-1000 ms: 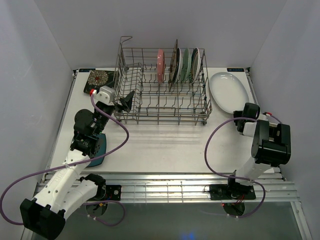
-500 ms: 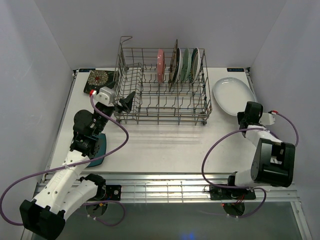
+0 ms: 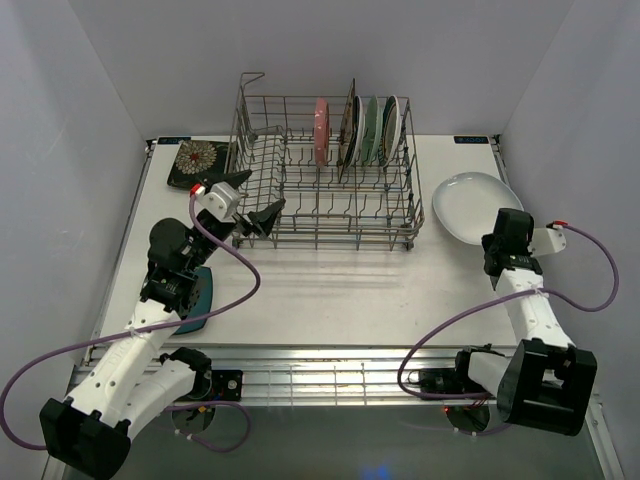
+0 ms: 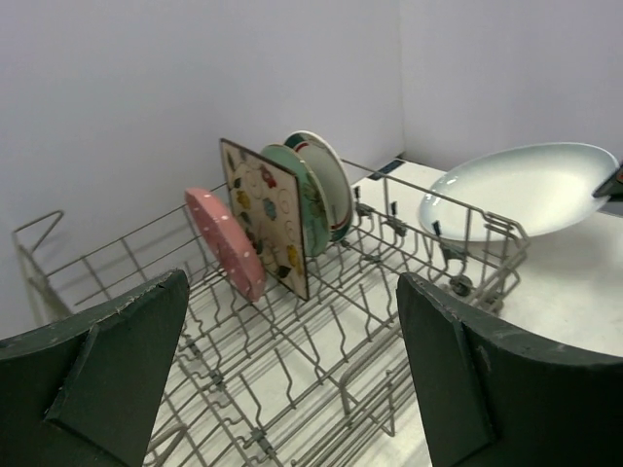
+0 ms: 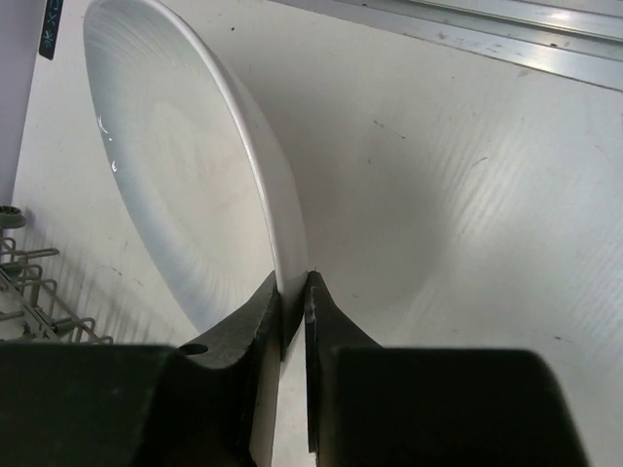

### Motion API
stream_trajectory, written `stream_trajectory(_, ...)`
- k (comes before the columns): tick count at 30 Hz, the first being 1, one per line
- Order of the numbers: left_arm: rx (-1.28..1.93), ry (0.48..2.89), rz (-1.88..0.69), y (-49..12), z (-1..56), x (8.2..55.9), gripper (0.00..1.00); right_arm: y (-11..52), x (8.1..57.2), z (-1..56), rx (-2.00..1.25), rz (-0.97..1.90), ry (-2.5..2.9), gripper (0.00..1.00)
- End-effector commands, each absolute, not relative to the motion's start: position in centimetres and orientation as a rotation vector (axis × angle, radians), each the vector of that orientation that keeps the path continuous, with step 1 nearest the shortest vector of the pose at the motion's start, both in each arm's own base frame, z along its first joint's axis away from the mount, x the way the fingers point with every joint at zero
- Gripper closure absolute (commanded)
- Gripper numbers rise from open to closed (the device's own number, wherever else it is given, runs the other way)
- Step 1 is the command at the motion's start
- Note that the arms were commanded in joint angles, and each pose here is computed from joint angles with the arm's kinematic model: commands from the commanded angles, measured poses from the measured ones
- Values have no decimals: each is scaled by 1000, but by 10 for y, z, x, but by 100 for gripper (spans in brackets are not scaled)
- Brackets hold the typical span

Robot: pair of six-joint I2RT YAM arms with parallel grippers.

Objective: Load the plates into the dish rack
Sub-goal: Pick up the plate from the corner of the board.

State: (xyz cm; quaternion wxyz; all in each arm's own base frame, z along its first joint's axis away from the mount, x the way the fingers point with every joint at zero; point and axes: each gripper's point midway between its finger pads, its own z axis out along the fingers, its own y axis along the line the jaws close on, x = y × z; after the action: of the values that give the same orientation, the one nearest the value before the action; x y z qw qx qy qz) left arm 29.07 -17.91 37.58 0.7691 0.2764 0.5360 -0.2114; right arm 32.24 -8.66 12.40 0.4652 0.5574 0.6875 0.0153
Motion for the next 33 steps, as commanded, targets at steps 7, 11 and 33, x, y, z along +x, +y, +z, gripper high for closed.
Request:
stream_trajectory(7, 852, 1067, -641, -228, 377, 256, 2, -94, 332, 268, 1142, 104, 1437, 92)
stream_trajectory(11, 885, 1045, -586, -257, 380, 258, 2, -89, 334, 292, 1075, 104, 1470, 92)
stream_trajectory(33, 1319, 881, -559, -442, 318, 252, 2, -94, 314, 352, 954, -10, 1510, 92)
